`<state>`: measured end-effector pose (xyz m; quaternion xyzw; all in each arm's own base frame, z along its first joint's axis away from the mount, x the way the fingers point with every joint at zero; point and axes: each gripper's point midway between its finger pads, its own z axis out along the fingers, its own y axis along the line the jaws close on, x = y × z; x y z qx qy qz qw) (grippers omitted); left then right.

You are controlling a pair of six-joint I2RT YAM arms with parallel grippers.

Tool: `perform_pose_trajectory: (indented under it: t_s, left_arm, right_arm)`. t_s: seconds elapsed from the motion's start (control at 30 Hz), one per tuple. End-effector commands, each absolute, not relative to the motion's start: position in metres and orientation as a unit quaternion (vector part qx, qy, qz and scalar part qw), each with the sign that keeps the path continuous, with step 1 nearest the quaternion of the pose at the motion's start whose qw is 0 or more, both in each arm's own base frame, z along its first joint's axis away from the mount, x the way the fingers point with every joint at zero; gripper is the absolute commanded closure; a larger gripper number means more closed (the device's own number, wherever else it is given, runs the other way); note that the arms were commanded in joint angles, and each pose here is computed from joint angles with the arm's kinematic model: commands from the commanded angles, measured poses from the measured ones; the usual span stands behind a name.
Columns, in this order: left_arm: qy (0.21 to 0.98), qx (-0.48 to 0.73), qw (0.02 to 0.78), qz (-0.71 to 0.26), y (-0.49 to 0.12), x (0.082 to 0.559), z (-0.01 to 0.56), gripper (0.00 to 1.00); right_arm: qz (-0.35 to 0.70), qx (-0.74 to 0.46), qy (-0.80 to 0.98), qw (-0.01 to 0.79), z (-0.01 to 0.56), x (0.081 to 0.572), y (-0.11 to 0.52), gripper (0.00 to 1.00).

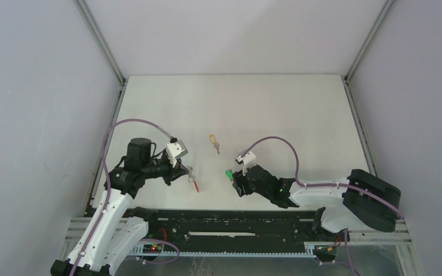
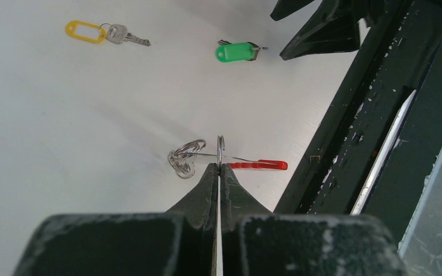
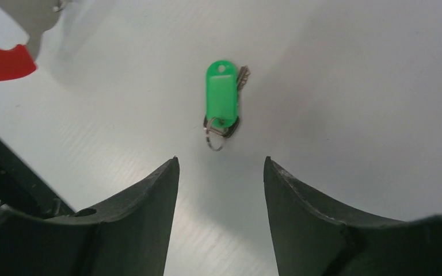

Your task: Put the keys on the keyring

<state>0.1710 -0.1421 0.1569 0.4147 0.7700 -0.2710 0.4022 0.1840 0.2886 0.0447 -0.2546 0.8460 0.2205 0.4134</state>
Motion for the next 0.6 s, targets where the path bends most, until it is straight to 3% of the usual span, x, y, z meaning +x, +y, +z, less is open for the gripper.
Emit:
perform_pose_trajectory:
  t_s: [0.0, 0.33, 0.57]
  left_arm:
    - [0.755, 0.416, 0.426, -0.274, -0.147, 0.176, 0.182, 1.00]
    - [0.757, 0.413, 0.425, -0.276, -0.147, 0.176, 0.181, 1.00]
    - [0.759, 0.412, 0.424, -0.274, -0.147, 0.177, 0.179, 1.00]
  right_arm:
    - [0.198, -0.241, 0.830, 0.463, 0.047, 0.204, 0.297, 0.37]
    - [0.204, -0.258, 0.823, 0.464, 0.037, 0.212, 0.309, 0.46]
    - [0.205, -0.263, 0.827, 0.452, 0.031, 0.210, 0.308, 0.66]
